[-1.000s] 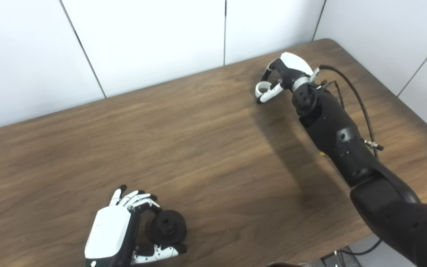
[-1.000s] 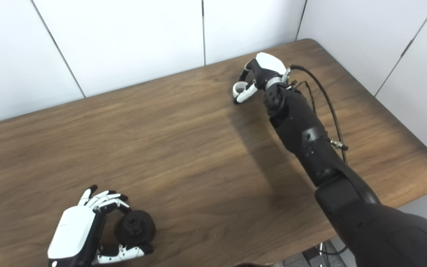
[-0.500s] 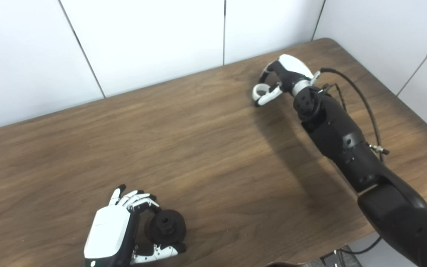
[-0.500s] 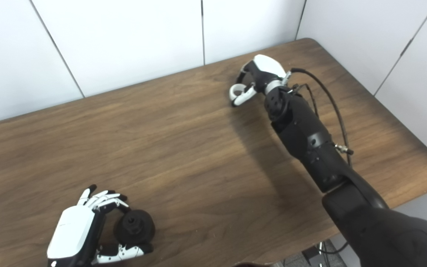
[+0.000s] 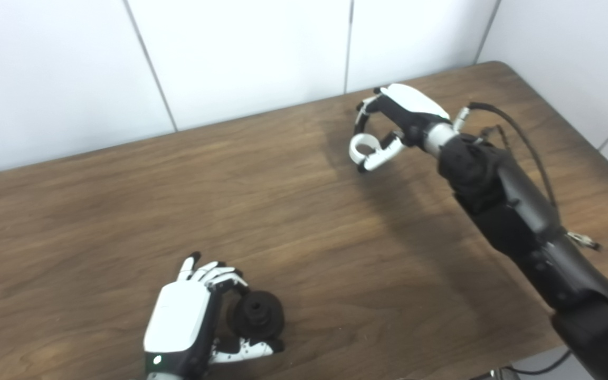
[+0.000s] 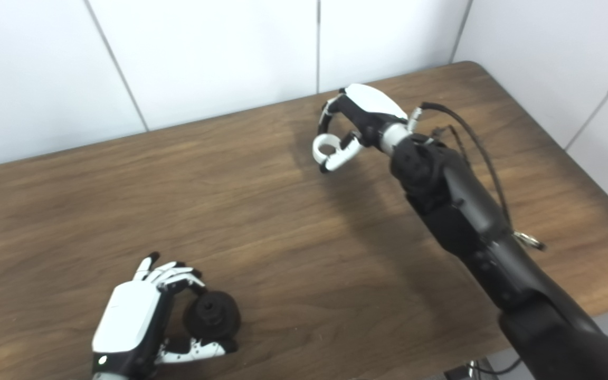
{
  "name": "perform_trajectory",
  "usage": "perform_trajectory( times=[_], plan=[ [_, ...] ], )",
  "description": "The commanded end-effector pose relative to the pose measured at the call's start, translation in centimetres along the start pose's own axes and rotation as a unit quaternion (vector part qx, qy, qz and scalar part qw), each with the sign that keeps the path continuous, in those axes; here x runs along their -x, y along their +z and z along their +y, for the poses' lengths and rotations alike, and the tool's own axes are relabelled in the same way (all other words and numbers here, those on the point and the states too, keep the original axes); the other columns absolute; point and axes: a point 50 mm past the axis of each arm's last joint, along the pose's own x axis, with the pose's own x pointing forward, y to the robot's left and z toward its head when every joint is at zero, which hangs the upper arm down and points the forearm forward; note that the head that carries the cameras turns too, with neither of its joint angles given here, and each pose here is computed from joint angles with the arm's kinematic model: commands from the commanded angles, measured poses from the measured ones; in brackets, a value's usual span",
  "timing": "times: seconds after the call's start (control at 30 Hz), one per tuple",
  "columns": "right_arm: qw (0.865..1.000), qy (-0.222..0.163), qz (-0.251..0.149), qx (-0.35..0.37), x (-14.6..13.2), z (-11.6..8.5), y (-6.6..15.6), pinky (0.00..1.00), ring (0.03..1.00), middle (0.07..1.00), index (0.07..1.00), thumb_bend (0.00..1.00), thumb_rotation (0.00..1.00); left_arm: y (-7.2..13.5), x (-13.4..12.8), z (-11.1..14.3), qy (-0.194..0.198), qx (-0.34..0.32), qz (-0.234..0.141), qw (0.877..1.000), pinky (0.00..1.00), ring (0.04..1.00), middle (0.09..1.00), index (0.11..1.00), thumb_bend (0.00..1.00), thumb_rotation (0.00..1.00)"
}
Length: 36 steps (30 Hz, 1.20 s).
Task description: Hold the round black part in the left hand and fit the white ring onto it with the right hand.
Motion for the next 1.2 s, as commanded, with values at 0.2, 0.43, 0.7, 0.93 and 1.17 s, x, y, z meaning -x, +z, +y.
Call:
perform_trajectory(
  times=[0.2, 0.43, 0.7, 0.93, 1.17],
  plan=[
    [0.996, 0.016, -0.084, 0.036, 3.6, -1.4, 4.2, 1.0, 0.992, 0.861, 0.486, 0.52, 0.13, 1.5, -0.9, -0.8, -0.004, -0.002, 0.003, 1.0, 1.0, 0.858, 0.74, 0.484, 0.52, 0.06],
    [0.989, 0.036, -0.14, 0.009, 6.5, 1.2, 7.2, 1.0, 0.984, 0.858, 0.484, 0.52, 0.13, 2.0, -1.2, -1.0, -0.002, -0.005, 0.004, 1.0, 1.0, 0.861, 0.741, 0.484, 0.52, 0.06],
    [0.981, 0.062, -0.183, -0.017, 9.4, 3.0, 9.8, 1.0, 0.988, 0.866, 0.485, 0.52, 0.13, 2.3, -1.4, -1.0, -0.001, -0.013, 0.0, 1.0, 1.0, 0.856, 0.74, 0.484, 0.52, 0.06],
    [0.976, 0.091, -0.196, -0.038, 10.5, 4.3, 10.7, 1.0, 0.996, 0.867, 0.484, 0.52, 0.13, 2.5, -1.5, -1.0, -0.003, -0.018, 0.0, 1.0, 1.0, 0.853, 0.741, 0.484, 0.52, 0.06],
    [0.973, 0.103, -0.202, -0.046, 11.0, 5.0, 11.2, 1.0, 1.0, 0.871, 0.485, 0.52, 0.13, 2.6, -1.6, -1.0, -0.006, -0.02, 0.001, 1.0, 1.0, 0.857, 0.744, 0.484, 0.52, 0.06]
  ],
)
